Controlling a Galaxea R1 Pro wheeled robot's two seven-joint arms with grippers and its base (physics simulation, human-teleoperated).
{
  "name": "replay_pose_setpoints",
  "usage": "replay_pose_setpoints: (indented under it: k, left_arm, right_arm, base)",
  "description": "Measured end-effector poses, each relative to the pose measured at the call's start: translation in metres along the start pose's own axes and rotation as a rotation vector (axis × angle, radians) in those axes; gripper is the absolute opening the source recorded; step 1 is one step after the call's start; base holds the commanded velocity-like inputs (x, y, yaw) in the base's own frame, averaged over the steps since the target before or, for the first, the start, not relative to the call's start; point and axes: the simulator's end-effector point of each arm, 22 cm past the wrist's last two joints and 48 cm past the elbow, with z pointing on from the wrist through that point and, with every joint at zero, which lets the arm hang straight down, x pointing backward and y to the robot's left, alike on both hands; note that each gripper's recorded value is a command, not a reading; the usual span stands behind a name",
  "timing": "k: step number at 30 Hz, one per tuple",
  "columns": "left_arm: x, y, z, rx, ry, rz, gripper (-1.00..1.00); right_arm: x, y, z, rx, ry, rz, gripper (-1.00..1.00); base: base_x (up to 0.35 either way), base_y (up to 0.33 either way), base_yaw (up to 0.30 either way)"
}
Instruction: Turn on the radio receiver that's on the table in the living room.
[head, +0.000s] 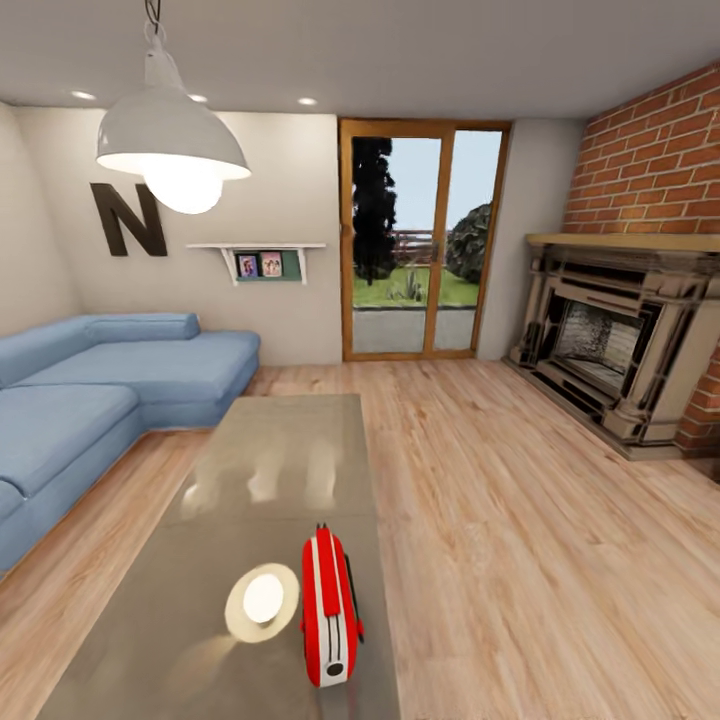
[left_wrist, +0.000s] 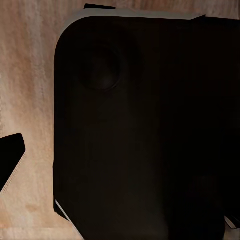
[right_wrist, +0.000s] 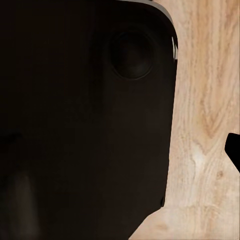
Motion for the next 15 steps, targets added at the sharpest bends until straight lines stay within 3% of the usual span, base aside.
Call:
replay_pose_setpoints:
  k: [2, 7, 15]
  left_arm:
    - [0.0000, -0.0001, 0.0000, 0.000, 0.000, 0.000, 1.00]
    - [-0.0002, 0.0012, 0.0000, -0.001, 0.000, -0.001, 1.00]
    - [-0.0046, 0.0035, -0.0001, -0.004, -0.020, -0.020, 1.00]
  right_arm:
    - [0.0000, 0.0000, 0.0000, 0.000, 0.000, 0.000, 1.00]
    - [0.0005, 0.0000, 0.0000, 0.000, 0.003, 0.000, 1.00]
    - [0.0007, 0.0000, 0.0000, 0.000, 0.003, 0.000, 1.00]
  base:
    - [0.000, 0.000, -0.195]
    - [0.040, 0.000, -0.003]
    - [0.258, 0.000, 0.000]
